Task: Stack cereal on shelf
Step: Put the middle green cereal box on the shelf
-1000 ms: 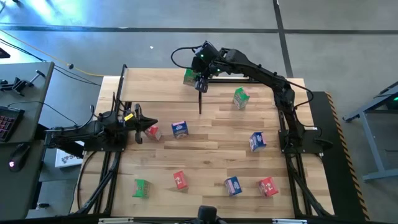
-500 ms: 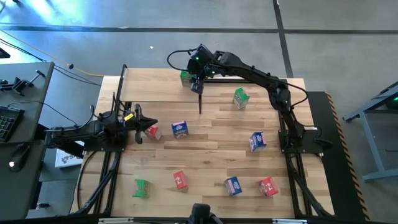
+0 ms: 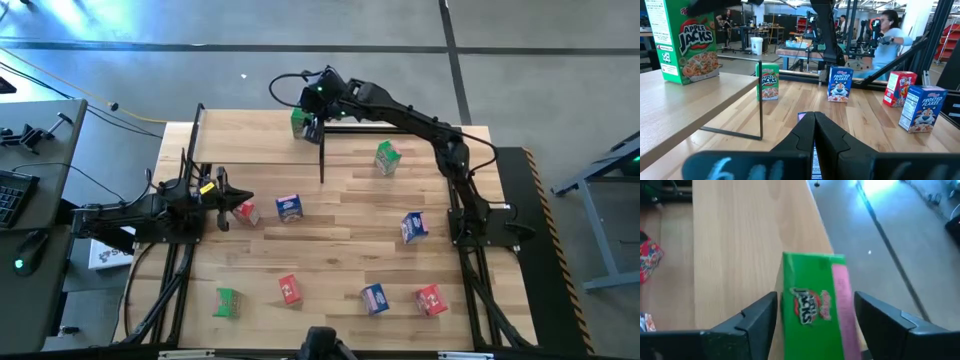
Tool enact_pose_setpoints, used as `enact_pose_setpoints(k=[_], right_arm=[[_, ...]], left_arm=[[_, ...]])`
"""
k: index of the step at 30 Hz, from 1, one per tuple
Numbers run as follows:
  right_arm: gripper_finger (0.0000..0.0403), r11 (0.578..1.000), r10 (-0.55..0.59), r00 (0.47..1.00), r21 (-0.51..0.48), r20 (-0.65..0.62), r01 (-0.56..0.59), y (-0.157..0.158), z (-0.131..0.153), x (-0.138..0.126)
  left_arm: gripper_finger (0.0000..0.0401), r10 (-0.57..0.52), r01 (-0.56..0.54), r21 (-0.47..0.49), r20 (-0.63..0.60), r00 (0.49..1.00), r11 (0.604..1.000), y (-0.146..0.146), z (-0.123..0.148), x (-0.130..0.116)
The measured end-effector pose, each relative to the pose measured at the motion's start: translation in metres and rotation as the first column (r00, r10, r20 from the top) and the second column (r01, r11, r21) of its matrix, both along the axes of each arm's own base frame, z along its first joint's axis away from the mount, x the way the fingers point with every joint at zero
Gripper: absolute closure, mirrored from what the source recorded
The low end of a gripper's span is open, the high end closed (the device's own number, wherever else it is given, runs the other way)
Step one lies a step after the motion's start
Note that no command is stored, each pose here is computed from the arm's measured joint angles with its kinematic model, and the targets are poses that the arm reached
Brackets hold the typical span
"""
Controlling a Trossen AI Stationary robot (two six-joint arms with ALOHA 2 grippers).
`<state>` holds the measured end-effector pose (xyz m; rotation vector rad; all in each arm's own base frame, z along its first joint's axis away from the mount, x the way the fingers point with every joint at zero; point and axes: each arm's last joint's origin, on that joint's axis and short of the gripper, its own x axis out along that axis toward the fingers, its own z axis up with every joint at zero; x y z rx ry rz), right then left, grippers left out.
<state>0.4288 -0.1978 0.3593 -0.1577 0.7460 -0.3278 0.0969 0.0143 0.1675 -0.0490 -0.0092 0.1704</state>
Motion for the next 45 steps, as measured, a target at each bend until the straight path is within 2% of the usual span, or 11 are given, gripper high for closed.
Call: enact_pose_setpoints(k=[7, 11, 14, 17, 20, 22, 27, 34, 45], right_arm=[[0.0163, 0.995, 0.019, 1.000, -0.097, 0.023, -0.016, 0.028, 0.037, -0.016], [0.0185, 0.995, -0.032, 0.999, -0.096, -0.038, 0.028, 0.046, 0.053, -0.036], [0.0231, 0.996, -0.088, 0.985, -0.025, -0.148, 0.085, 0.051, 0.046, -0.048], [0.0298, 0.988, -0.113, 0.970, 0.082, -0.217, 0.133, 0.044, 0.031, -0.051], [0.0370, 0.985, -0.112, 0.962, 0.097, -0.250, 0.140, 0.036, 0.008, -0.045], [0.0394, 0.985, -0.110, 0.963, 0.099, -0.245, 0.138, 0.032, -0.005, -0.040], [0.0379, 0.982, -0.134, 0.971, 0.107, -0.199, 0.157, 0.016, -0.030, -0.033], [0.0401, 0.984, -0.131, 0.985, 0.111, -0.112, 0.143, 0.009, -0.050, -0.024], [0.0402, 0.989, -0.106, 0.992, 0.112, 0.061, 0.099, 0.001, -0.061, -0.013]], left_arm=[[0.0398, 0.000, 0.000, 0.000, 0.000, 1.000, 1.000, 0.000, 0.000, 0.000], [0.0398, 0.000, 0.000, 0.000, 0.000, 1.000, 1.000, 0.000, 0.000, 0.000], [0.0398, 0.000, 0.000, 0.000, 0.000, 1.000, 1.000, 0.000, 0.000, 0.000], [0.0398, 0.000, 0.000, 0.000, 0.000, 1.000, 1.000, 0.000, 0.000, 0.000], [0.0398, 0.000, 0.000, 0.000, 0.001, 1.000, 1.000, 0.000, 0.000, 0.000], [0.0398, 0.000, 0.000, 0.000, 0.000, 1.000, 1.000, 0.000, 0.000, 0.000], [0.0398, 0.000, 0.000, 0.000, 0.000, 1.000, 1.000, 0.000, 0.000, 0.000], [0.0398, 0.000, 0.000, 0.000, 0.000, 1.000, 1.000, 0.000, 0.000, 0.000], [0.0398, 0.000, 0.000, 0.000, 0.000, 1.000, 1.000, 0.000, 0.000, 0.000]])
